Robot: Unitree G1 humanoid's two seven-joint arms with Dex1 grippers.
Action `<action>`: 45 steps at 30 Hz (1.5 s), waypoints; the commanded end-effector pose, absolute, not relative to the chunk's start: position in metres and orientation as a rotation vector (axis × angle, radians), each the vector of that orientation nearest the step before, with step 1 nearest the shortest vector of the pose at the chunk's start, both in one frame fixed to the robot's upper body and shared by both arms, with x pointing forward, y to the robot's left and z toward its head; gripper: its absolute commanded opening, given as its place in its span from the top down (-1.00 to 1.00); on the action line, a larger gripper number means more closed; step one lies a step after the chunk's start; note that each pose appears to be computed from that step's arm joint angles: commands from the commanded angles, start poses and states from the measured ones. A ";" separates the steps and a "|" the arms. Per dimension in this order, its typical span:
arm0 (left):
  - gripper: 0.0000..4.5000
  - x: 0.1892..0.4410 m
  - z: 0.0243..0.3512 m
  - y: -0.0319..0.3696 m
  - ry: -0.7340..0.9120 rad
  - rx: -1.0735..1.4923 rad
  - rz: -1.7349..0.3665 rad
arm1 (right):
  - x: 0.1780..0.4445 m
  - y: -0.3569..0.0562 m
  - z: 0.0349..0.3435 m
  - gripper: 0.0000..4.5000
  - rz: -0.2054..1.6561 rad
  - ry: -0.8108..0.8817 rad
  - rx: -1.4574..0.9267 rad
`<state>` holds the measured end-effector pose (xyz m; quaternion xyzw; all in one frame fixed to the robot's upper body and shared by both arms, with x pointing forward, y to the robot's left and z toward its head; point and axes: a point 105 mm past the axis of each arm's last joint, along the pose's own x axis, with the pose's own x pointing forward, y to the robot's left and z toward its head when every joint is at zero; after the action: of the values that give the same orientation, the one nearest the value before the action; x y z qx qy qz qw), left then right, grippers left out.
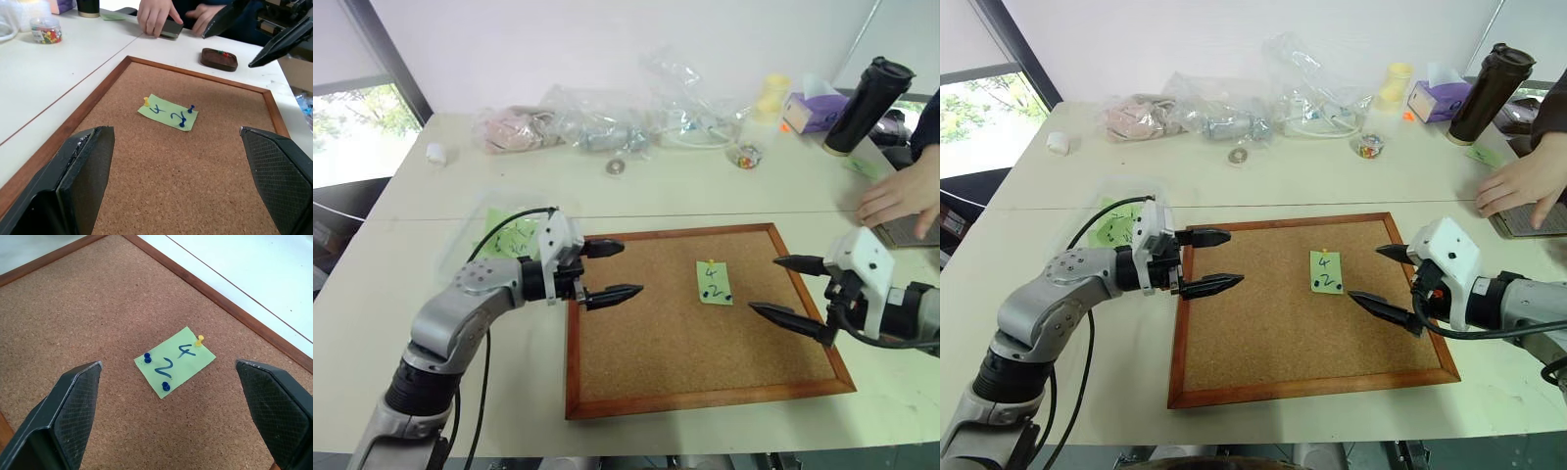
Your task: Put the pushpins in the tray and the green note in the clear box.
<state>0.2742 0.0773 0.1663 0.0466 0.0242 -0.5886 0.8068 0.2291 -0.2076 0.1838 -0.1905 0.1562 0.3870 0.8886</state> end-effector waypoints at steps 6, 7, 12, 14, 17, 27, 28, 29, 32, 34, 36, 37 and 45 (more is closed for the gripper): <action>-0.99 0.270 0.170 0.078 0.035 0.105 -1.277 | 0.230 -0.206 0.193 -1.00 0.798 0.284 -0.435; -0.99 0.270 0.171 0.079 0.033 0.105 -1.274 | 0.230 -0.206 0.193 -1.00 0.798 0.285 -0.434; -0.99 0.270 0.167 0.081 0.041 0.124 -1.268 | 0.231 -0.206 0.192 -1.00 0.798 0.285 -0.430; -0.99 0.270 0.165 0.082 0.043 0.130 -1.266 | 0.231 -0.206 0.191 -1.00 0.796 0.286 -0.430; -0.99 0.270 0.165 0.082 0.044 0.135 -1.266 | 0.231 -0.205 0.192 -1.00 0.796 0.283 -0.426; -0.99 0.273 0.167 0.078 0.041 0.142 -1.265 | 0.232 -0.206 0.193 -1.00 0.789 0.276 -0.431; -0.99 0.273 0.166 0.077 0.042 0.146 -1.269 | 0.232 -0.206 0.193 -1.00 0.790 0.276 -0.431; -0.99 0.272 0.166 0.077 0.043 0.149 -1.271 | 0.232 -0.205 0.193 -1.00 0.791 0.276 -0.431; -0.99 0.272 0.165 0.077 0.046 0.153 -1.273 | 0.232 -0.205 0.193 -1.00 0.793 0.275 -0.430; -0.99 0.273 0.158 0.075 0.053 0.190 -1.271 | 0.232 -0.204 0.193 -1.00 0.794 0.274 -0.430; -0.99 0.274 0.147 0.071 0.052 0.232 -1.280 | 0.232 -0.203 0.192 -1.00 0.798 0.274 -0.427; -0.76 0.274 0.145 0.069 0.046 0.218 -1.286 | 0.232 -0.203 0.192 -1.00 0.801 0.275 -0.427; 0.99 0.271 0.111 0.056 0.084 0.226 -1.363 | 0.235 -0.196 0.189 -1.00 0.836 0.281 -0.425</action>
<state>0.2755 0.0600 0.1134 0.0933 0.0469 -0.6171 0.7799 0.2347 -0.1988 0.1823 -0.1931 0.1508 0.3964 0.8848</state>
